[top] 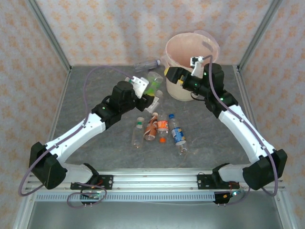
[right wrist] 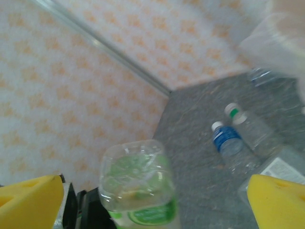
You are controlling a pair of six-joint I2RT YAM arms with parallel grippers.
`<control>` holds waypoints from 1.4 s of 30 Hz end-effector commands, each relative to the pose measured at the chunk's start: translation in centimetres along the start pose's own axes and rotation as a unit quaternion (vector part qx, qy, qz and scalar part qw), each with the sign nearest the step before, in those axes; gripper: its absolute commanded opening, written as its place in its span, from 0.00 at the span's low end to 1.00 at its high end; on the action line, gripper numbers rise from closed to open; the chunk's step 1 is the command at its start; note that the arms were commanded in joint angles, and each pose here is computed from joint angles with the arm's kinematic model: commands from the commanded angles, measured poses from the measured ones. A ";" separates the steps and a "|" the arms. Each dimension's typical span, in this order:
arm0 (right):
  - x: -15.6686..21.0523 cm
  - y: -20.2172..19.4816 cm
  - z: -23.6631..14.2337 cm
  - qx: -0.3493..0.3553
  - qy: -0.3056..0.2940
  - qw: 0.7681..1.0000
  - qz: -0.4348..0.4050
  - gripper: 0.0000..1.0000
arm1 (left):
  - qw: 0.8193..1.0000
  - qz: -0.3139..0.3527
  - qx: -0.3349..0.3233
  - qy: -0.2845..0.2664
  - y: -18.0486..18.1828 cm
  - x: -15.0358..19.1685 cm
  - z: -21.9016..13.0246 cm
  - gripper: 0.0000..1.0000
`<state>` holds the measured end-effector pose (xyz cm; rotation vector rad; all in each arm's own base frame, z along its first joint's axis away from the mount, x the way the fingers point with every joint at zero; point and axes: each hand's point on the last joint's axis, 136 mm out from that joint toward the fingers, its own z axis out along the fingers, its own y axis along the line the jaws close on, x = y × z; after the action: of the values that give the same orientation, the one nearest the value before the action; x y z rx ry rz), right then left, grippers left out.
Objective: Put the plastic bottles in the bin
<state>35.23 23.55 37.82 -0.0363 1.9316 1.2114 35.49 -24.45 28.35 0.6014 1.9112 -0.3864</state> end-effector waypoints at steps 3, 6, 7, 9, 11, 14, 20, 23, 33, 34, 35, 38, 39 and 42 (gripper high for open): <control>2.5 0.2 1.4 0.006 0.067 0.998 -0.019 0.99 | 0.999 0.007 0.012 -0.045 -0.9 -2.8 -0.3 0.00; 3.6 0.2 2.2 0.000 0.092 0.996 -0.021 0.99 | 0.999 0.010 0.022 -0.043 -1.2 -2.9 0.0 0.00; 3.8 0.3 2.4 -0.006 0.099 0.995 -0.020 0.99 | 0.999 0.011 0.025 -0.043 -1.4 -2.9 0.1 0.00; 4.1 0.2 2.8 -0.011 0.110 0.994 -0.017 1.00 | 0.999 0.014 0.027 -0.041 -1.5 -2.8 0.3 0.01; 4.4 0.4 3.1 -0.018 0.116 0.993 -0.016 0.99 | 0.999 0.016 0.032 -0.038 -1.7 -2.7 0.5 0.01; 4.7 0.1 3.8 -0.020 0.124 0.992 -0.014 0.96 | 0.998 0.015 0.039 -0.035 -2.0 -2.7 0.7 0.02; 4.1 -0.9 4.9 -0.009 0.105 0.994 -0.003 0.83 | 0.996 0.014 0.076 -0.046 -3.3 -3.0 0.5 0.06; 3.7 -0.9 5.2 -0.011 0.090 0.996 -0.001 0.74 | 0.996 0.013 0.078 -0.041 -3.3 -2.8 0.6 0.05; 2.0 -0.9 4.4 0.010 0.046 0.998 -0.028 0.48 | 0.997 0.001 0.067 -0.036 -2.9 -2.5 0.6 0.38; 1.8 -1.0 4.3 0.013 0.043 0.999 -0.031 0.47 | 0.997 -0.002 0.066 -0.039 -2.9 -2.6 0.5 0.42; 1.7 -0.9 4.2 0.014 0.040 0.998 -0.034 0.47 | 0.997 -0.005 0.064 -0.039 -2.8 -2.6 0.5 0.45; 0.8 -0.5 3.8 0.020 0.029 0.998 -0.054 0.46 | 0.997 -0.020 0.056 -0.050 -2.4 -2.9 0.1 0.63; 0.3 -0.3 3.6 0.022 0.025 0.997 -0.063 0.46 | 0.997 -0.027 0.056 -0.053 -2.3 -2.9 -0.1 0.70; -2.1 -0.5 2.6 0.049 0.000 0.994 -0.094 0.46 | 0.994 -0.053 0.064 -0.069 -2.0 -3.0 -0.9 0.86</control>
<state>36.76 27.04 34.10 -0.1781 2.0674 1.1364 35.37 -26.80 28.45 0.6139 1.8858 -0.5227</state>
